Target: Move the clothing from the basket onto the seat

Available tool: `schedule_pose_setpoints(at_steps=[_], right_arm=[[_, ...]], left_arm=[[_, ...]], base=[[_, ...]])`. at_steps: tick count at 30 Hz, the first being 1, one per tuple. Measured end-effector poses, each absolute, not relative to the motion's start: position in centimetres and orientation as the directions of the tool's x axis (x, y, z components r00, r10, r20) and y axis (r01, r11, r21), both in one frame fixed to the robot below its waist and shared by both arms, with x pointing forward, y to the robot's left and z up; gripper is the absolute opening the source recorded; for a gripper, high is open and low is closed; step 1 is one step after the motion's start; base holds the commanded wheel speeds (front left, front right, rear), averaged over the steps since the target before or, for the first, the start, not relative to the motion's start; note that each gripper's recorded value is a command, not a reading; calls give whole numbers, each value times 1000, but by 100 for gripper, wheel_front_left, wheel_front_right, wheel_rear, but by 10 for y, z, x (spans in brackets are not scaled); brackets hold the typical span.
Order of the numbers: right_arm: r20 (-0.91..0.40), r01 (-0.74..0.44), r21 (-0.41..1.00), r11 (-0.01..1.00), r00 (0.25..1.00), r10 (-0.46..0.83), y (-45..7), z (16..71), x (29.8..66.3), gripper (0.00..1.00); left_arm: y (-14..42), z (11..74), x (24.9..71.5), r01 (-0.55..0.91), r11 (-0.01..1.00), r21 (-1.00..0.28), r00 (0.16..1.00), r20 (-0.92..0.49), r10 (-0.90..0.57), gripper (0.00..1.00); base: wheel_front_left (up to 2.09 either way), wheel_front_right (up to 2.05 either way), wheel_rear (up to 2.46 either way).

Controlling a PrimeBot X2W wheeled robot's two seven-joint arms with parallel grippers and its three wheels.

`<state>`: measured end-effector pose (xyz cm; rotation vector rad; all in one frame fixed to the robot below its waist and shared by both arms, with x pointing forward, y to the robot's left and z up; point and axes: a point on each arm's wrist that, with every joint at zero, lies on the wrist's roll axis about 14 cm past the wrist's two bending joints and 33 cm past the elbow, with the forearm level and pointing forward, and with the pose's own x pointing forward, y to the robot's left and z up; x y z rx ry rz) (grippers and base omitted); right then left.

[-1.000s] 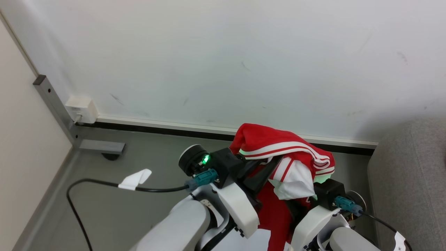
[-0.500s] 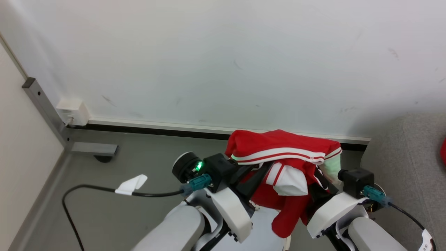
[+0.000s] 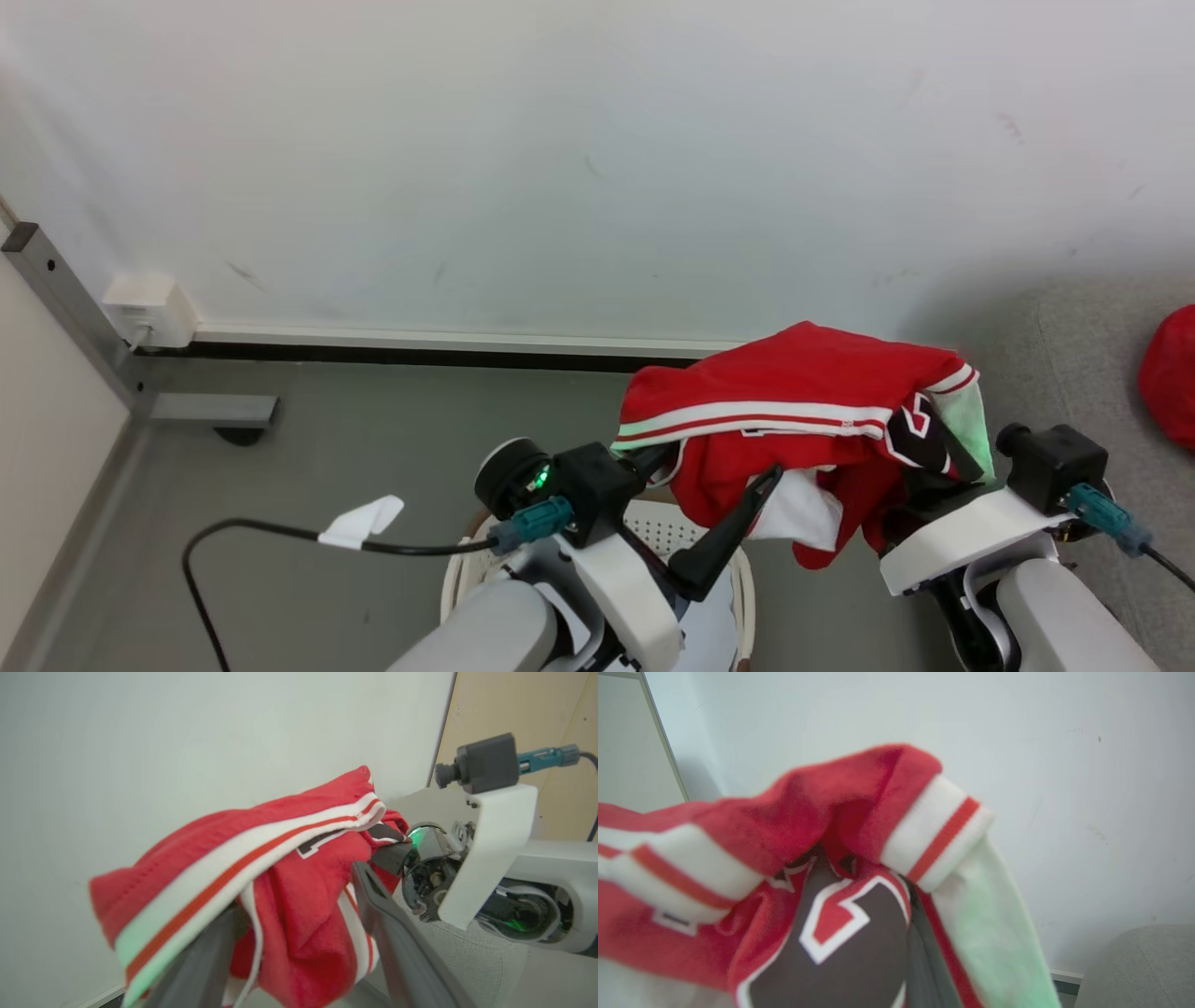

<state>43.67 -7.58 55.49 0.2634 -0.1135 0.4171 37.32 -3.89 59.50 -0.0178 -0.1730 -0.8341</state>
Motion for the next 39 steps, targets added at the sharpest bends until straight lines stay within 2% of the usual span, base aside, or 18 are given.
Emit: schedule_pose_setpoints(at_steps=[10, 19, 39], right_arm=[[224, -293, 227, 929, 944, 243, -132, 571, 438, 0], [277, -164, 207, 965, 955, 103, -191, 589, 428, 0], [345, 133, 173, 976, 920, -186, -298, 610, 358, 0]], left_arm=[[-59, 579, 371, 780, 625, 22, 618, 131, -775, 100], [-87, 565, 366, 835, 551, 6, 547, 105, -830, 100], [-161, 549, 354, 941, 337, -9, 337, 104, -936, 100]], base=[[0, 0, 0], [0, 0, 0], [0, 0, 0]])
